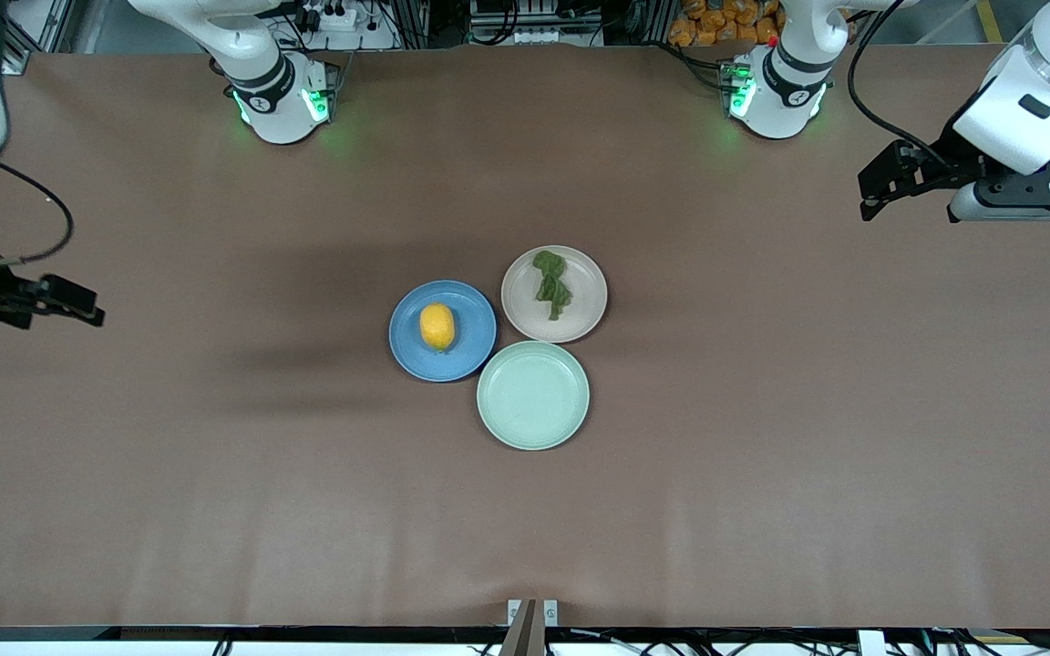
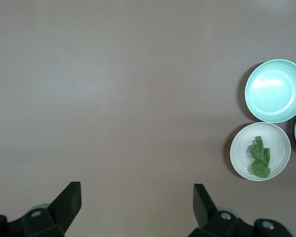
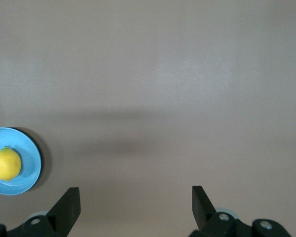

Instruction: Place lemon and lettuce in plates

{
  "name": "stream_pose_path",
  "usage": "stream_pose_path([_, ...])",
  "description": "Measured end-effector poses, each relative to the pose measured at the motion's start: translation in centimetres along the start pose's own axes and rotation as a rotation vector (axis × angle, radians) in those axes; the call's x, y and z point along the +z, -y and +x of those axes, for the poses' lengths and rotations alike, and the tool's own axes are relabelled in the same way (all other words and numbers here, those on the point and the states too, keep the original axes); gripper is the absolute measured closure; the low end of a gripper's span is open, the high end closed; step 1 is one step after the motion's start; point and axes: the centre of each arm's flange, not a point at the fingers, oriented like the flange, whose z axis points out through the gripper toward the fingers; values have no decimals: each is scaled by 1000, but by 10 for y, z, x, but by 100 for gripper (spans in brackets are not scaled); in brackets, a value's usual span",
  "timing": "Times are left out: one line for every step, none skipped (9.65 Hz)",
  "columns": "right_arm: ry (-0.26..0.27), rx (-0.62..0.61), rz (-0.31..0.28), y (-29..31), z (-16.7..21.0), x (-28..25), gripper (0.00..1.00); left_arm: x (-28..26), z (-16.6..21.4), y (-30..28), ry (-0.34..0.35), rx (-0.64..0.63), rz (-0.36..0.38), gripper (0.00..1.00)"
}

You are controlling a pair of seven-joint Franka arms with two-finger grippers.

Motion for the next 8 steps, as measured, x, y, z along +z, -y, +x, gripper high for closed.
stream_pose_path([1,1,5,-1,-10,-14,0,0,0,0,0,0,0,0])
stream_pose_path([7,-1,10,0,-20,-26,0,0,0,0,0,0,0,0])
stream_pose_path([16,-2,15,1,-30,-36,0,0,0,0,0,0,0,0])
stream_pose_path([19,-3,19,2,-38,-44,0,0,0,0,0,1,0,0])
stream_pose_path([15,-4,21,2,-43,-51,0,0,0,0,0,1,0,0])
stream_pose_path([9,-4,17,1,-46,-56,0,0,0,0,0,1,0,0])
stream_pose_path([1,-3,7,-1,-48,-60,0,0,0,0,0,1,0,0])
stream_pose_path([-5,-3,-6,-2,-49,-64,0,0,0,0,0,1,0,0])
